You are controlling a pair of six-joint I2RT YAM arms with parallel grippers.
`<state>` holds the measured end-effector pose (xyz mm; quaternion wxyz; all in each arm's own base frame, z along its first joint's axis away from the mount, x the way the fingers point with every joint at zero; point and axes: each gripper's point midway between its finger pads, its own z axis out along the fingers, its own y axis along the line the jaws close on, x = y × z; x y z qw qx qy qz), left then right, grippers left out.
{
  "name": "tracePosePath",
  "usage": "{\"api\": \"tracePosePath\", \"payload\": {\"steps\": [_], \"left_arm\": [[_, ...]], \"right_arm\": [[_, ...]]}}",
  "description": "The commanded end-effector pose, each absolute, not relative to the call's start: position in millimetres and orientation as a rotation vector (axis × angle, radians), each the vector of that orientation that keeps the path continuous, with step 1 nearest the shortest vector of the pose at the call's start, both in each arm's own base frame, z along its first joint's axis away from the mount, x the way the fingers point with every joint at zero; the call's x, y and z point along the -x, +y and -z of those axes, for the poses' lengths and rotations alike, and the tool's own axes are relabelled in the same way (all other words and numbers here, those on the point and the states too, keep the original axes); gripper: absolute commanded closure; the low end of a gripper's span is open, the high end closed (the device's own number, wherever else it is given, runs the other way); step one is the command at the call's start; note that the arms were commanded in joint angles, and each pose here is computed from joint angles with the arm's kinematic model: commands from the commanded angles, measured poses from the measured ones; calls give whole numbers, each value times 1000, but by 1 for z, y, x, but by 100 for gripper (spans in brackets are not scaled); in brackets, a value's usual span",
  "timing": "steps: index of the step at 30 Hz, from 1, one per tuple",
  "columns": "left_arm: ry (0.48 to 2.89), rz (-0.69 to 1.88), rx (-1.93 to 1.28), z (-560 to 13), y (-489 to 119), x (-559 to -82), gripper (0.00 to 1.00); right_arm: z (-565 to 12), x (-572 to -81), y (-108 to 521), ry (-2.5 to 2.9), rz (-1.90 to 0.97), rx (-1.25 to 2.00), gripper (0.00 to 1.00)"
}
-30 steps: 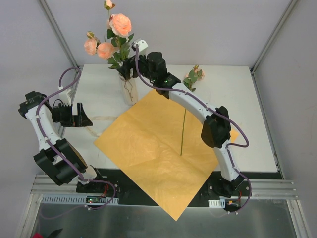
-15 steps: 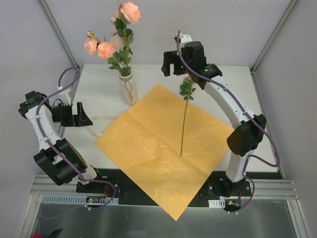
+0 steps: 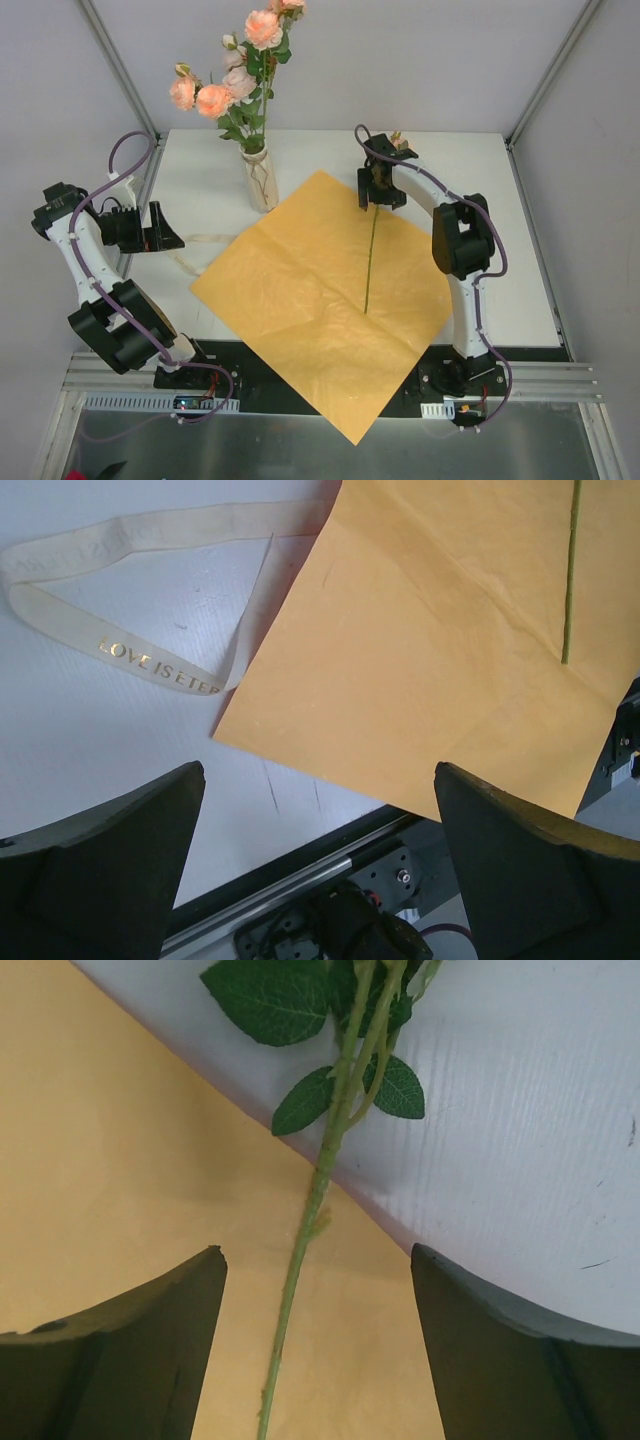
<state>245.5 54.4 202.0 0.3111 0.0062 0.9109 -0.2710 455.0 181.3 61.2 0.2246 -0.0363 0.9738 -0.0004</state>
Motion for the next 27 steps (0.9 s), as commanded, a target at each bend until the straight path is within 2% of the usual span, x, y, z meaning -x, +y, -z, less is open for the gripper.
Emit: {"api": "tracePosePath", "payload": {"steps": [1, 8, 12, 19, 22, 25, 26, 27], "left_arm": [[2370, 733, -44, -210, 49, -244, 1], [2384, 721, -45, -202, 53, -240, 1], [2400, 726, -5, -190, 63, -239, 1], [2412, 735, 37, -177, 75, -234, 1], [2420, 731, 31, -173, 75, -232, 1], [2426, 730, 26, -172, 75, -231, 1], [2427, 729, 27, -171, 76, -231, 1], [2426, 727, 25, -171, 77, -231, 1]], "right_arm": [[-76, -467, 167, 2648, 150, 30, 25], [-51, -484, 170, 2658, 184, 14, 37], [-46, -493, 177, 2647, 154, -17, 56], [-29, -495, 181, 2672, 144, -39, 61], [-25, -495, 181, 2680, 129, -64, 66], [-24, -496, 183, 2680, 106, -82, 78], [-24, -496, 183, 2678, 99, -88, 87], [-25, -496, 185, 2676, 83, -103, 91]]}}
